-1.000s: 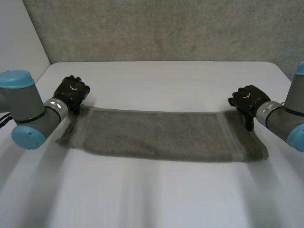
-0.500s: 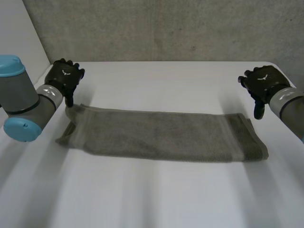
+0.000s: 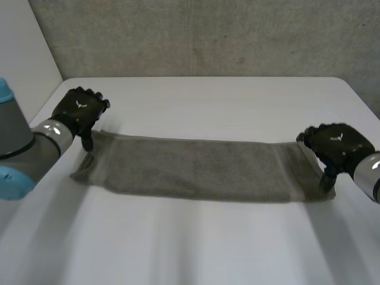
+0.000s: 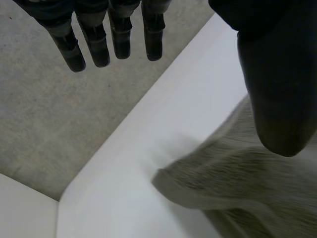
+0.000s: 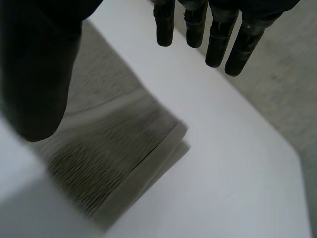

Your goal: Fold the towel.

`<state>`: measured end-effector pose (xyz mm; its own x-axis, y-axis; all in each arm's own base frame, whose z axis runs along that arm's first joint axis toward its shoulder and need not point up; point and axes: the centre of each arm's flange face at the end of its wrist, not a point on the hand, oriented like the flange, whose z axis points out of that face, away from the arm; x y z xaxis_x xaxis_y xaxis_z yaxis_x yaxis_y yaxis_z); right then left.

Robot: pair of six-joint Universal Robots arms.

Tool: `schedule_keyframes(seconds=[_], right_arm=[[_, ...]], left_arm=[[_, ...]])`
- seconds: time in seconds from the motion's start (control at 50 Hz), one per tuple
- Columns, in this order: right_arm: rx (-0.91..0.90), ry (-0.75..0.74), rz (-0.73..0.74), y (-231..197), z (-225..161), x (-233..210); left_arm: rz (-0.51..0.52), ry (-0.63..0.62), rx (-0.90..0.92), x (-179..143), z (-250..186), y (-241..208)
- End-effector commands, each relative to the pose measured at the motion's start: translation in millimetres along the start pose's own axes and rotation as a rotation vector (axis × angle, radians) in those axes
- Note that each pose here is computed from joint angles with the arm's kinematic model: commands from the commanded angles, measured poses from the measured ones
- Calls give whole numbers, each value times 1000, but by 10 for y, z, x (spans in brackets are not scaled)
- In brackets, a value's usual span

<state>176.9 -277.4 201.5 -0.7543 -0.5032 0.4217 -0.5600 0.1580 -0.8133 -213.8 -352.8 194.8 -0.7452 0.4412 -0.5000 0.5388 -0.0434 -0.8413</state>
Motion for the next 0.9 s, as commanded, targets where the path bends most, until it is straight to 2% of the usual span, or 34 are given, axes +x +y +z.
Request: schedule_keyframes(seconds=[0.02,0.18,0.34,0.74,0.9], right_arm=[[-48,-31,47,269,17,-31],[-48,-18,57,479,181,-90],[-76,-35,72,624,274,-144],[-144,-42,113,818,176,-141],[-111,-38,113,773,145,-93]], left_arm=[[-30,45,-33,133,-363,100],[-39,58,-51,302,-478,286],[-34,44,-34,335,-490,347],[-34,44,-35,343,-489,359],[-35,51,-38,366,-497,363]])
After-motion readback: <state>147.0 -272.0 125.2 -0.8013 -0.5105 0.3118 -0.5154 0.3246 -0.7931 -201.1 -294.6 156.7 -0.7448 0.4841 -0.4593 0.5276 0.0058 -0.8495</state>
